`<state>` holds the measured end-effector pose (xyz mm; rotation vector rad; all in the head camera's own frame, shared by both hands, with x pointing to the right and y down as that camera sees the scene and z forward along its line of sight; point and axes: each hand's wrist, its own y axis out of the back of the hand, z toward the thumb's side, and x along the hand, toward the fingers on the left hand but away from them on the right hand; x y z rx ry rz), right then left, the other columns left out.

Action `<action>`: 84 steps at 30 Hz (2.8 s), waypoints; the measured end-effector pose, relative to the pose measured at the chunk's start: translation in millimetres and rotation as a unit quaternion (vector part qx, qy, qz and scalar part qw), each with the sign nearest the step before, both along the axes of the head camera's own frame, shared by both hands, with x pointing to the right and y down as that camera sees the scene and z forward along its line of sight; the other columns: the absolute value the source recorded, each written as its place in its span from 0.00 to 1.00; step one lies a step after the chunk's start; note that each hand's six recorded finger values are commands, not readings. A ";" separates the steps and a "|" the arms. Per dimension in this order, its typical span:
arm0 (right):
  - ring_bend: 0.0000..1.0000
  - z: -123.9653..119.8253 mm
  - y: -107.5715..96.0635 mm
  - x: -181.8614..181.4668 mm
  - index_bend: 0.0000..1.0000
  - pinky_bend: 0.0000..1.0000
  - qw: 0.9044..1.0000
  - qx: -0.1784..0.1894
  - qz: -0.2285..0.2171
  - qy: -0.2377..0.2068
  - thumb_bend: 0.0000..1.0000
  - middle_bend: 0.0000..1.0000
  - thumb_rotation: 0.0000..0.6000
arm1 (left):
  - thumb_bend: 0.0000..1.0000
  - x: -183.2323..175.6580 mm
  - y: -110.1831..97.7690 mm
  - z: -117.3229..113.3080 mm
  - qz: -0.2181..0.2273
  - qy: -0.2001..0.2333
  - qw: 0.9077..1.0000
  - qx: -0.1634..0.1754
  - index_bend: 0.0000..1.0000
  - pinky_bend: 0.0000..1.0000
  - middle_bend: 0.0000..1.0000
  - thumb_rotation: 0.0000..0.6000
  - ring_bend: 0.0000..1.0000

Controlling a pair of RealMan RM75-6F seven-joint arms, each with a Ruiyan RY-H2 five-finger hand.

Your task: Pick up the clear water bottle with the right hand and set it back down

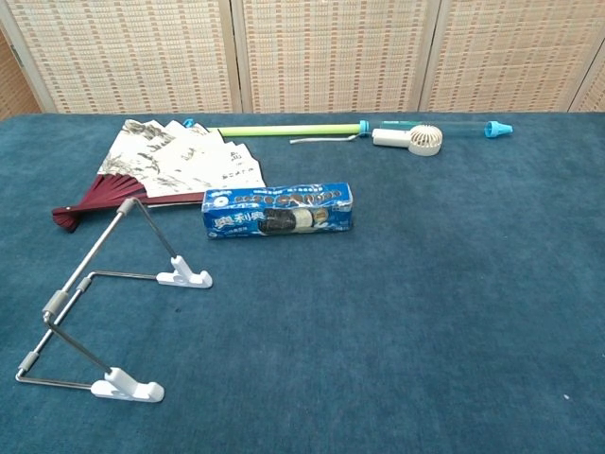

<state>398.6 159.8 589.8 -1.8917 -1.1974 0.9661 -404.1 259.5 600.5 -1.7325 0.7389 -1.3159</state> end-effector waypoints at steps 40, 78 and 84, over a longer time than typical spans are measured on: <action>0.61 7.4 -21.1 20.5 0.82 0.54 0.985 0.074 0.020 0.153 0.43 0.71 1.00 | 0.44 1.4 1.3 2.1 0.005 -0.004 1.000 -0.003 0.32 0.52 0.36 1.00 0.38; 0.61 19.4 -17.7 21.1 0.82 0.54 0.996 -0.079 0.038 -0.010 0.44 0.71 1.00 | 0.44 2.4 2.6 3.4 0.006 -0.005 1.000 -0.006 0.32 0.51 0.36 1.00 0.38; 0.61 30.0 -17.8 22.6 0.82 0.54 0.997 -0.062 0.043 0.026 0.44 0.71 1.00 | 0.44 2.4 2.9 4.5 0.007 -0.007 1.000 -0.007 0.32 0.51 0.36 1.00 0.38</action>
